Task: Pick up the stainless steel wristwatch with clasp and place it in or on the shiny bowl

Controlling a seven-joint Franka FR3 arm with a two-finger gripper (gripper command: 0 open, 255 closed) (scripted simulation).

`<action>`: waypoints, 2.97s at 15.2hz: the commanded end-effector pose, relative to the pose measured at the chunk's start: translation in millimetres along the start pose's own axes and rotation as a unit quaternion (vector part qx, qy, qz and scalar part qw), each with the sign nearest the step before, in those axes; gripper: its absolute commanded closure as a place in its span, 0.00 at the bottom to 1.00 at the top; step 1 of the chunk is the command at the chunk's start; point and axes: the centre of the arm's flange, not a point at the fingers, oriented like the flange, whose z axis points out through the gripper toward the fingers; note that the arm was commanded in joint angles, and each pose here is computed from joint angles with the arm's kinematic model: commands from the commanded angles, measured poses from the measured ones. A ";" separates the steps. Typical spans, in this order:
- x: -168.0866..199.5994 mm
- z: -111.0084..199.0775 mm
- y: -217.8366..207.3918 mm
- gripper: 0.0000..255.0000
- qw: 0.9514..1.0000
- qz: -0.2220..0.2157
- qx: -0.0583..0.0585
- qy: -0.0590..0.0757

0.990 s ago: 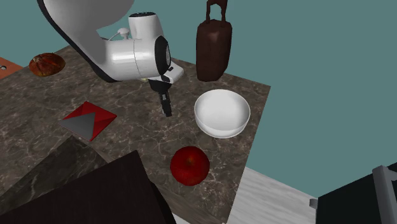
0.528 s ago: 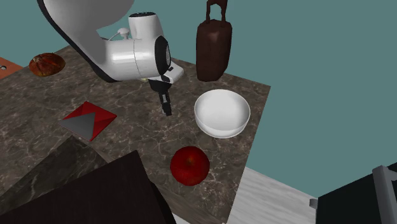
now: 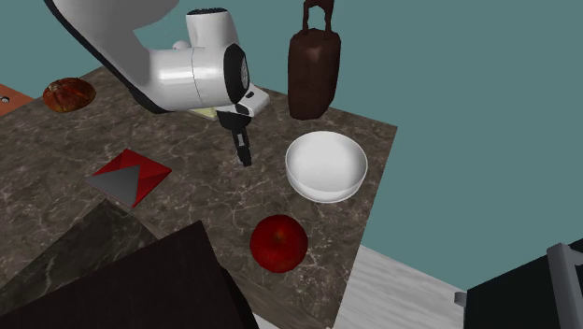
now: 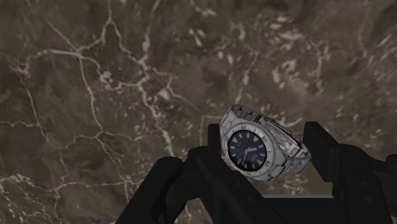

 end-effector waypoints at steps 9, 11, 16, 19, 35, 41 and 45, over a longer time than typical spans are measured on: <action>1.2 -52.7 2.9 1.00 1.000 0.000 0.000 0.000; 1.6 -63.3 3.6 1.00 1.000 0.000 0.000 0.000; 2.4 -89.6 5.4 1.00 1.000 0.000 0.000 0.000; 3.0 -105.4 6.5 1.00 1.000 0.000 0.000 0.000; 104.6 -128.6 71.2 1.00 1.000 0.000 0.000 0.000; 171.6 -122.1 112.9 1.00 1.000 0.000 0.000 0.000; 188.9 -104.6 123.0 1.00 1.000 0.000 0.000 0.000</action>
